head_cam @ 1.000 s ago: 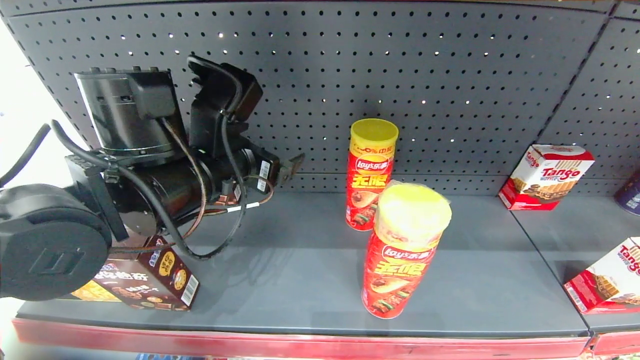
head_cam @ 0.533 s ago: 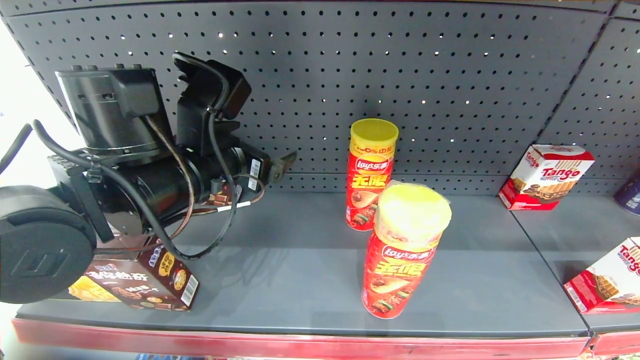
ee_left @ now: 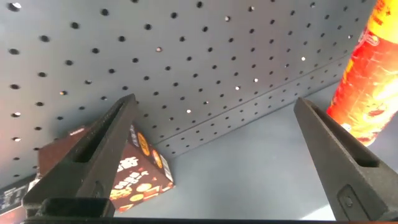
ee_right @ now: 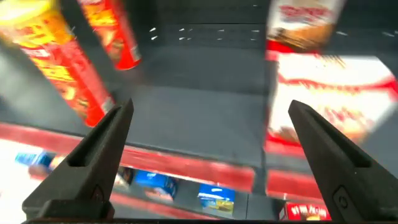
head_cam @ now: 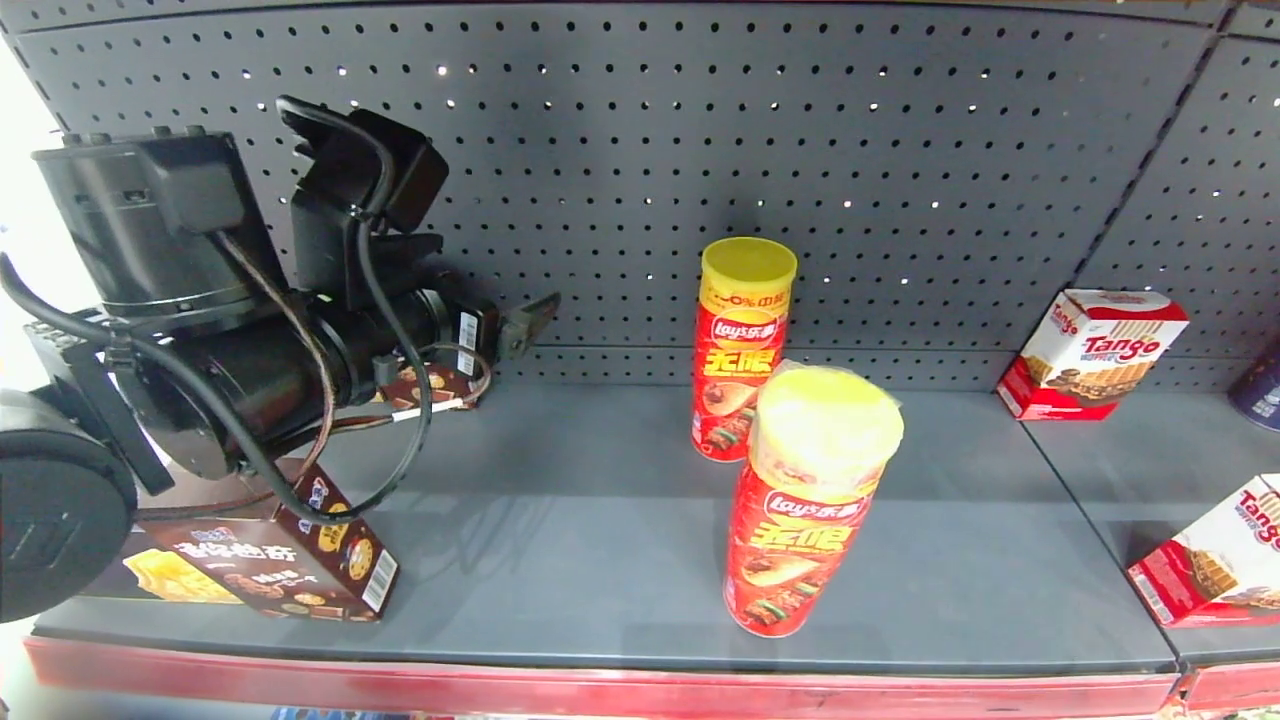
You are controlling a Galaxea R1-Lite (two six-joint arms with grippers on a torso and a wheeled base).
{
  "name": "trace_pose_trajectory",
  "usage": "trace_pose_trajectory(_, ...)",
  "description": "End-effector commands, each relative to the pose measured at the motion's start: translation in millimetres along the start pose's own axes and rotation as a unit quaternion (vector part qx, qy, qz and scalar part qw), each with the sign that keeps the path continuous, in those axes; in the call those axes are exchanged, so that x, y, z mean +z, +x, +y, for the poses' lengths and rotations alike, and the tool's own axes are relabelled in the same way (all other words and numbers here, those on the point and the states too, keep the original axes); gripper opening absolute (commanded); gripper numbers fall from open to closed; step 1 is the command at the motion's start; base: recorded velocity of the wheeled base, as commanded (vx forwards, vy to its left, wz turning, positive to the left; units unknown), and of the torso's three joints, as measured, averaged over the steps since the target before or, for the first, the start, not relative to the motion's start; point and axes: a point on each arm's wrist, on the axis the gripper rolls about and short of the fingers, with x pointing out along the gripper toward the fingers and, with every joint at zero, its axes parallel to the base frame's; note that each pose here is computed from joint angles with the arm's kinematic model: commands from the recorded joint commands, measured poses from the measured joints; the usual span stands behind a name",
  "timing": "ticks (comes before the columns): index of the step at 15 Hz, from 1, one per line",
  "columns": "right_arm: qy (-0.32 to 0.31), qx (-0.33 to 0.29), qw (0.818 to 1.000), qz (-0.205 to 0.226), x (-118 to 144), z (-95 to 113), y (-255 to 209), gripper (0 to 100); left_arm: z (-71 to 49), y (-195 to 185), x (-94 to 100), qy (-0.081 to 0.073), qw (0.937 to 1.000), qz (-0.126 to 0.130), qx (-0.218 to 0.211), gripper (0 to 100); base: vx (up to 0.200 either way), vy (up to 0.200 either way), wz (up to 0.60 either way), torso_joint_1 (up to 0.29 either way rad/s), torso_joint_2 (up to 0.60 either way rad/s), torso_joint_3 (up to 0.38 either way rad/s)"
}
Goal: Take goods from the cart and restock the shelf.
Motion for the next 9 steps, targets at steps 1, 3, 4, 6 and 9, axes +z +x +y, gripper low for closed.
trace_pose_trajectory(1,-0.051,0.075,0.991,0.101,28,16,78,100,-0.4,2,-3.7,0.0,1.0,0.003,0.001,100,0.0,0.0,0.0,0.0,0.0,0.0)
trace_pose_trajectory(3,-0.064,0.086,0.988,0.112,32,21,98,100,-1.2,1,-6.9,0.0,1.0,0.001,0.001,100,0.0,0.0,0.0,0.0,0.0,0.0)
trace_pose_trajectory(4,-0.081,0.114,0.981,0.137,29,32,123,100,-2.7,3,-11.0,0.0,1.0,-0.002,0.002,100,0.0,0.0,0.0,0.0,0.0,0.0)
trace_pose_trajectory(6,-0.09,0.131,0.973,0.168,18,42,146,100,-2.4,4,-9.6,-0.001,1.0,-0.004,0.003,100,0.0,0.0,0.0,0.0,0.0,0.0)
trace_pose_trajectory(9,-0.103,0.166,0.961,0.198,7,63,169,100,-2.1,4,-10.4,0.0,1.0,-0.004,0.003,100,0.0,0.0,0.0,0.0,0.0,0.0)
